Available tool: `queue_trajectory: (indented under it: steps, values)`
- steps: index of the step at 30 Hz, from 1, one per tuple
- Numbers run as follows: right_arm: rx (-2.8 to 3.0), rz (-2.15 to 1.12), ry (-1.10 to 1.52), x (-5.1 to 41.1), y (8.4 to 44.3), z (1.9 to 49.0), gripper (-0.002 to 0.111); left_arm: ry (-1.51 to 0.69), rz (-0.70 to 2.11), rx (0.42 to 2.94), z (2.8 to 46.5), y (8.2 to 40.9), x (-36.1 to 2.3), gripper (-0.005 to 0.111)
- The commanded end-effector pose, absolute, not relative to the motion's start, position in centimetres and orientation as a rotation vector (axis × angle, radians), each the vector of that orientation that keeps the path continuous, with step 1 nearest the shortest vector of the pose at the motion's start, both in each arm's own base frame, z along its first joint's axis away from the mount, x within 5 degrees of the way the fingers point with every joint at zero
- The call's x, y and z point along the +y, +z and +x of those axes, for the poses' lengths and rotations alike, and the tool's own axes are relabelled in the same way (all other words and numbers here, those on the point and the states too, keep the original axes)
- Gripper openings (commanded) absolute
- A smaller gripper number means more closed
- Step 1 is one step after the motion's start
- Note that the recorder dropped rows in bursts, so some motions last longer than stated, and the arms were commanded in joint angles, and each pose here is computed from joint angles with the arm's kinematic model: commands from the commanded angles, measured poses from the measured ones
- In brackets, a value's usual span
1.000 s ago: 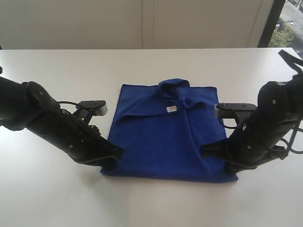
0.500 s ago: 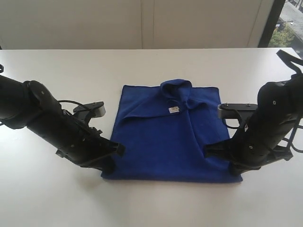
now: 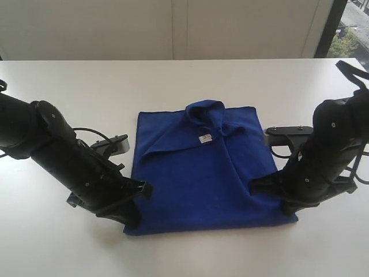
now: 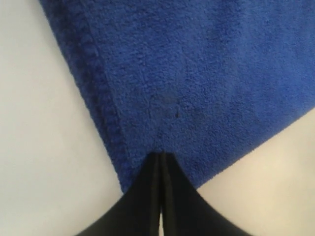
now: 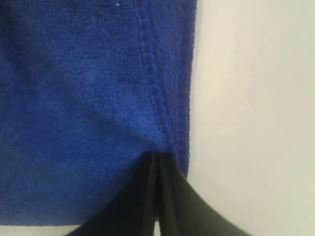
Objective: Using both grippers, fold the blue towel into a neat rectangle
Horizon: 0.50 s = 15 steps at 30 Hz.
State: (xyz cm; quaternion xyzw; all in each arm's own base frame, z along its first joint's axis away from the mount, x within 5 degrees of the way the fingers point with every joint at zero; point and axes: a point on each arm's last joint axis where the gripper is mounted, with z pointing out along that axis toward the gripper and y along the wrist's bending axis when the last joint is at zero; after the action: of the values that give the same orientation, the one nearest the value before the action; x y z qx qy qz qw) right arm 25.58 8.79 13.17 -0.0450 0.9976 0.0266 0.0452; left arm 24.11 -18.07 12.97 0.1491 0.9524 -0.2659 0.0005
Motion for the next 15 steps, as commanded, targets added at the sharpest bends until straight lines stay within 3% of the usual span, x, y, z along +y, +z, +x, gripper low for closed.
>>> queue_trajectory:
  steps: [1,9,15]
  values:
    - [3.067,-0.233,-0.002,8.1,14.3,25.1,0.000,-0.792,0.571,3.001,23.1,13.5,-17.5,0.000]
    - [2.793,-0.194,0.112,8.4,20.8,25.7,0.000,-0.802,0.565,2.749,23.2,19.2,-17.2,0.000]
    - [2.597,-0.134,0.229,9.6,23.9,28.6,0.000,-0.815,0.474,2.555,25.7,23.3,-18.2,0.000]
